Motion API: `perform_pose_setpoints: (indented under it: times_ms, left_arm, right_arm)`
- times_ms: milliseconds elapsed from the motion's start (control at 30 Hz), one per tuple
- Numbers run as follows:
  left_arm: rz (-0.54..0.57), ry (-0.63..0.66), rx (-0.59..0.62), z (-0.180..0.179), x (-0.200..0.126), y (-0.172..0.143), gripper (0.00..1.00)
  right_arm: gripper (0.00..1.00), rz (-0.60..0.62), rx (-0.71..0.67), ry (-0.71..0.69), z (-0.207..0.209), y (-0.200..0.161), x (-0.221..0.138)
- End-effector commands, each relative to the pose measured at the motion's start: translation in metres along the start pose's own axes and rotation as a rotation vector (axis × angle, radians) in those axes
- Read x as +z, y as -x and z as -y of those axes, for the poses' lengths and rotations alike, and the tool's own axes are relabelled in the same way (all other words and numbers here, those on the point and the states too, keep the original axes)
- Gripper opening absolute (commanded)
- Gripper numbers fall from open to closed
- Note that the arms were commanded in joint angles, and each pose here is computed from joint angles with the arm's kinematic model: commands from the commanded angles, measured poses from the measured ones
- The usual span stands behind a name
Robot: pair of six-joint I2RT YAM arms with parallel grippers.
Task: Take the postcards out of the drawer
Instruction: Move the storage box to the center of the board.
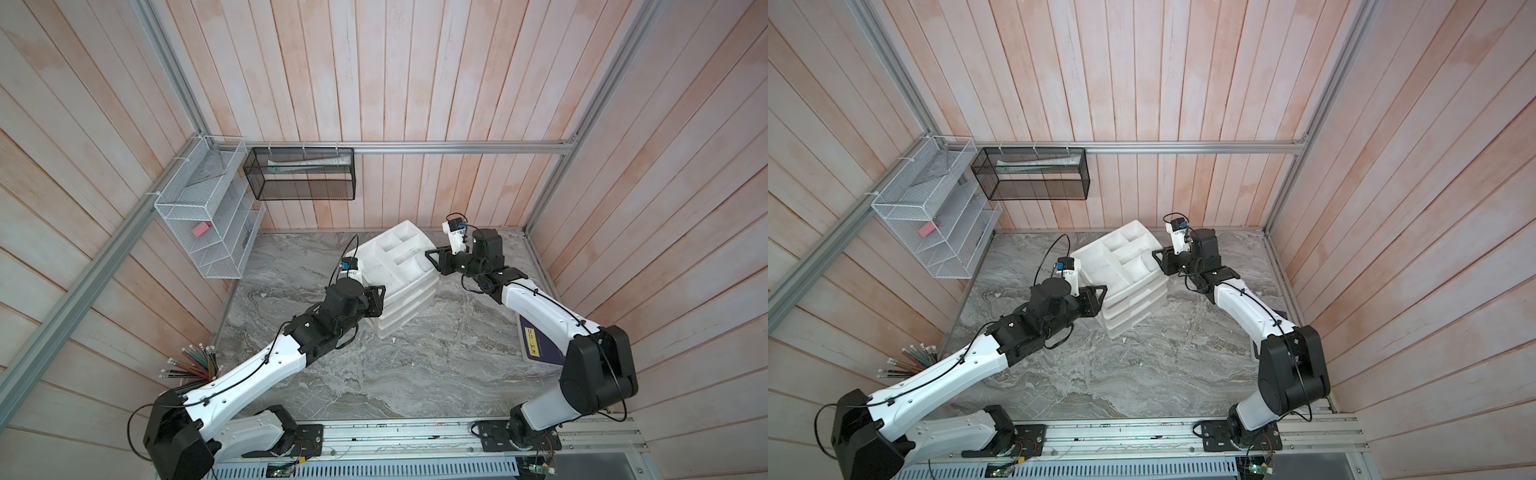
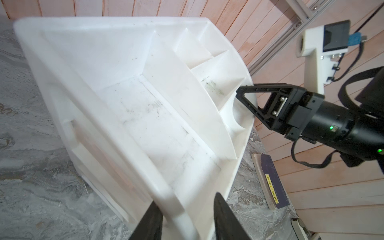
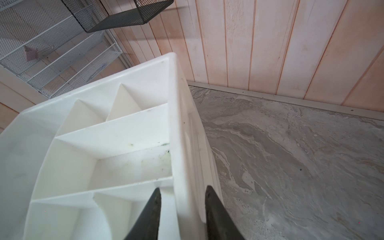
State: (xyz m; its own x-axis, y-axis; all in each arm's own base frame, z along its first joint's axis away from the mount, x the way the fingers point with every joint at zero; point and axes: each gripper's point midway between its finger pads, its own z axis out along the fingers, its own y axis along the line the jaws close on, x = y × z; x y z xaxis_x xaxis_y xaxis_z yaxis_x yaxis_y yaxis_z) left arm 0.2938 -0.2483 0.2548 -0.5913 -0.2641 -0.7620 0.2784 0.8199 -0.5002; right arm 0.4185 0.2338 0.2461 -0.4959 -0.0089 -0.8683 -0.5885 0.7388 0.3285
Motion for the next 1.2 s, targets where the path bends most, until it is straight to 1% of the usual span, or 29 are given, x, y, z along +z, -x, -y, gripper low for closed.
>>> perform_pose_setpoints:
  times_ms: [0,133,300,500,733,867,967,1167]
  left_arm:
    - [0.022,-0.168,-0.049,0.038,-0.007,0.001,0.41]
    - [0.012,-0.202,-0.040,0.050,-0.003,-0.003,0.41]
    - [-0.025,-0.234,-0.013,0.069,0.007,-0.009,0.41]
    - [-0.048,-0.244,-0.012,0.077,0.015,-0.015,0.41]
    - [-0.035,-0.262,-0.014,0.083,0.013,-0.011,0.41]
    - [-0.018,-0.247,0.001,0.083,0.009,-0.004,0.41]
    - [0.003,-0.221,0.018,0.079,0.001,0.004,0.44]
    - [0.076,-0.192,0.071,0.074,-0.033,0.029,0.52]
  right_arm:
    - [0.36,-0.064,0.027,0.215,-0.057,-0.015,0.006]
    - [0.36,-0.074,0.021,0.238,-0.058,-0.012,0.017]
    - [0.39,-0.078,0.010,0.275,-0.060,-0.003,0.032]
    - [0.44,-0.093,0.006,0.340,-0.066,0.007,0.050]
    - [0.45,-0.108,0.008,0.392,-0.075,0.010,0.069]
    - [0.47,-0.092,0.025,0.426,-0.080,0.015,0.073]
    - [0.48,-0.069,0.035,0.403,-0.073,0.024,0.074]
    - [0.52,0.016,0.054,0.390,-0.061,0.048,0.059]
